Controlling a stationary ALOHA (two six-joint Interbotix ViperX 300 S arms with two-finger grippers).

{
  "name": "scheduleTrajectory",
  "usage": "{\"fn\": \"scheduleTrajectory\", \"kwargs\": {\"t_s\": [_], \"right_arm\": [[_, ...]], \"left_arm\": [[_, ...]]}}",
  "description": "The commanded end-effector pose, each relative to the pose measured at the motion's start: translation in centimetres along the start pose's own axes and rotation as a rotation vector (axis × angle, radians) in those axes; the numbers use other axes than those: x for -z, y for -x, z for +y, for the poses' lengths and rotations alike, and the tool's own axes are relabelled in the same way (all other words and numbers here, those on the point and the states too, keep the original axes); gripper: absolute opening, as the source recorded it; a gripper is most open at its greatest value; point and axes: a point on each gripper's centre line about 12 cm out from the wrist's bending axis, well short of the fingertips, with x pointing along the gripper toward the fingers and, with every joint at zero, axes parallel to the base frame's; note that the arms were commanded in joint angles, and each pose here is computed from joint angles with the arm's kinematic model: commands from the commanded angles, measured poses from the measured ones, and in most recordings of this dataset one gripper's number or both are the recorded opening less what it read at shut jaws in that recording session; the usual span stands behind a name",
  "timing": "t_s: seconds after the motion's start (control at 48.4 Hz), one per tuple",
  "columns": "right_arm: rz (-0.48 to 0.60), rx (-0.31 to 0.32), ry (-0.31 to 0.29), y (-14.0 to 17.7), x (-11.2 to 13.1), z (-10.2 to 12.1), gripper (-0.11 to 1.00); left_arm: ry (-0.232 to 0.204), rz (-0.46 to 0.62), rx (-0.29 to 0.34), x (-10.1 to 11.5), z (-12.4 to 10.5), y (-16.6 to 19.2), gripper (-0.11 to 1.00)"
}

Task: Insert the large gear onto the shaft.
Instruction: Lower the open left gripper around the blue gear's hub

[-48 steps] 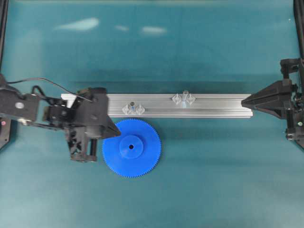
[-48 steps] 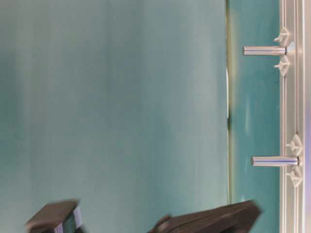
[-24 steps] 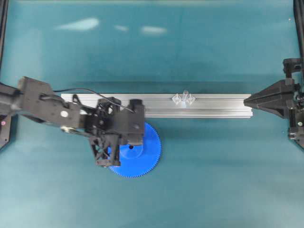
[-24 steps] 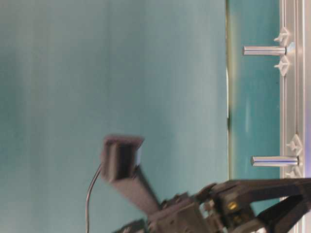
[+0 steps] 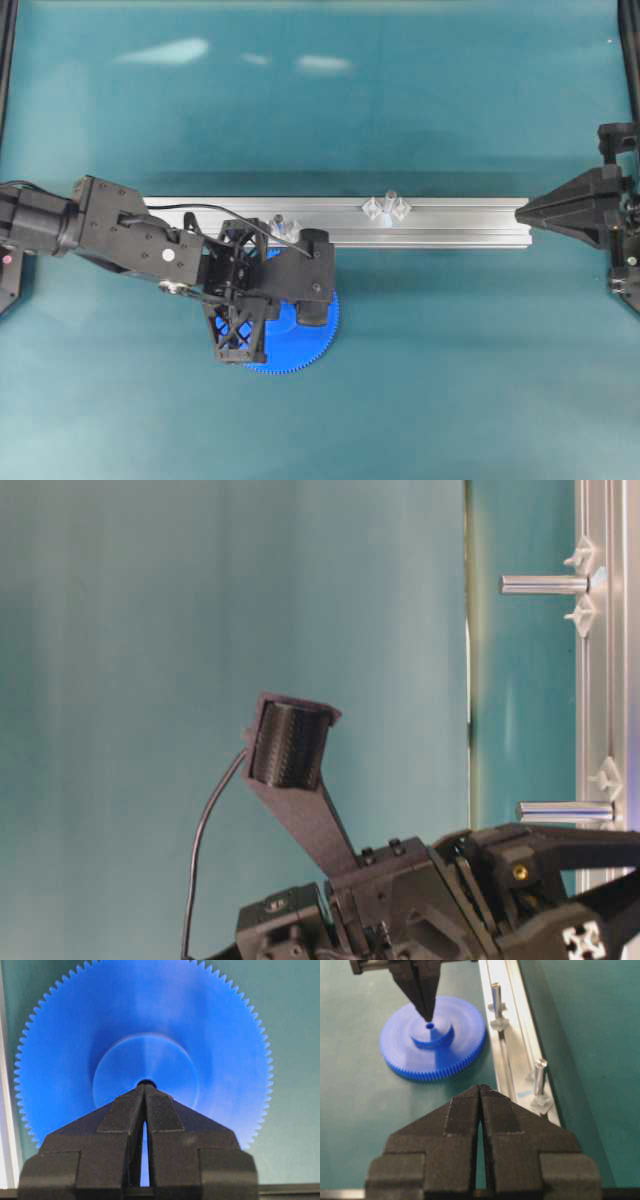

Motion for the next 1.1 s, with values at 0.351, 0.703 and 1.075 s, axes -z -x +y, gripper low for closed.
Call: {"fn": "scheduleTrajectory", "kwargs": {"t_s": [0.351, 0.703, 1.075], "right_arm": [[-0.014, 0.001, -0.013, 0.2, -0.1, 0.0, 0.05], [-0.015, -0.001, -0.013, 0.2, -0.1, 0.0, 0.05], [-0.011, 0.002, -0.015, 0.2, 0.2, -0.1, 0.05]], "left_arm": [[-0.017, 0.005, 0.0, -1.3, -0.4, 0.3, 0.01], [-0.081, 0.073, -0.006, -2.0, -0.4, 0.4, 0.01], [-0.082, 0.076, -0.006, -2.1, -0.5, 0.5, 0.01]]}}
